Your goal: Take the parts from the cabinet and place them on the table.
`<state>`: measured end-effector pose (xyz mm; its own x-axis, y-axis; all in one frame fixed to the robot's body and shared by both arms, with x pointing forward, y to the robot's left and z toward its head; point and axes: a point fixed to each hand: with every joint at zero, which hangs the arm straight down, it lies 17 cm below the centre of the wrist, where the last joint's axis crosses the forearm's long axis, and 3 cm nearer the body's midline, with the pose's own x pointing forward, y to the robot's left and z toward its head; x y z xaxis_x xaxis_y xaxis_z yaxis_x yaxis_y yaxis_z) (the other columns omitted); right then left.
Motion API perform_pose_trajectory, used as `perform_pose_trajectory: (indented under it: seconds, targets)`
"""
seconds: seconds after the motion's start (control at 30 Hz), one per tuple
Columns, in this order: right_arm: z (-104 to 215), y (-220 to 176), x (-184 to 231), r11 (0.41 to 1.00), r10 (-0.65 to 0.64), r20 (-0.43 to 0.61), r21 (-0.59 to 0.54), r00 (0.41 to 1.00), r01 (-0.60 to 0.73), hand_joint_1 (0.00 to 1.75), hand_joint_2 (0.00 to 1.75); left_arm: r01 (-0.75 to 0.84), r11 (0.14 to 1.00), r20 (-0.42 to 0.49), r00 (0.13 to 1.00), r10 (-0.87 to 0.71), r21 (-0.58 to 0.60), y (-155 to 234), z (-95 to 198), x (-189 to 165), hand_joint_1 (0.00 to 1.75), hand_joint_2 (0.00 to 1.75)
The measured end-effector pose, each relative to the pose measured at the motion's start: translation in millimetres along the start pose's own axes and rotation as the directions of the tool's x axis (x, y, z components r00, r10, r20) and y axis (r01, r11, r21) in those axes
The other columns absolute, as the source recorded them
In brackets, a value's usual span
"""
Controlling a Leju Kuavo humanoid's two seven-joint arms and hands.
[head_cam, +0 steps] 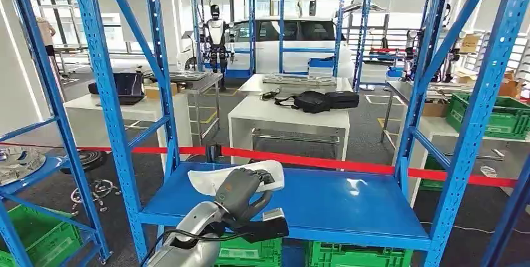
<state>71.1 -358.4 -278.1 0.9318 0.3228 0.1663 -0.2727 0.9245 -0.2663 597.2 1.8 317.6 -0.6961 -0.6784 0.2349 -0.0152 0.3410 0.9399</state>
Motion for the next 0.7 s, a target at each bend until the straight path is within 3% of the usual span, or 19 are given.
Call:
perform_pose_trajectory:
  seconds: [0.37, 0.7]
  targets:
    - [0, 2, 8, 1.000, 0.031, 0.030, 0.005, 0.999, -0.031, 0.00, 0.00, 0.013, 1.000, -0.041, 0.999, -0.013, -0.005, 7, 17, -38, 1.71, 1.75]
    - [1, 7, 11, 0.999, 0.030, 0.032, 0.015, 0.999, -0.031, 0.00, 0.00, 0.015, 1.000, -0.038, 0.999, -0.015, -0.004, 11, 17, -40, 1.71, 1.75]
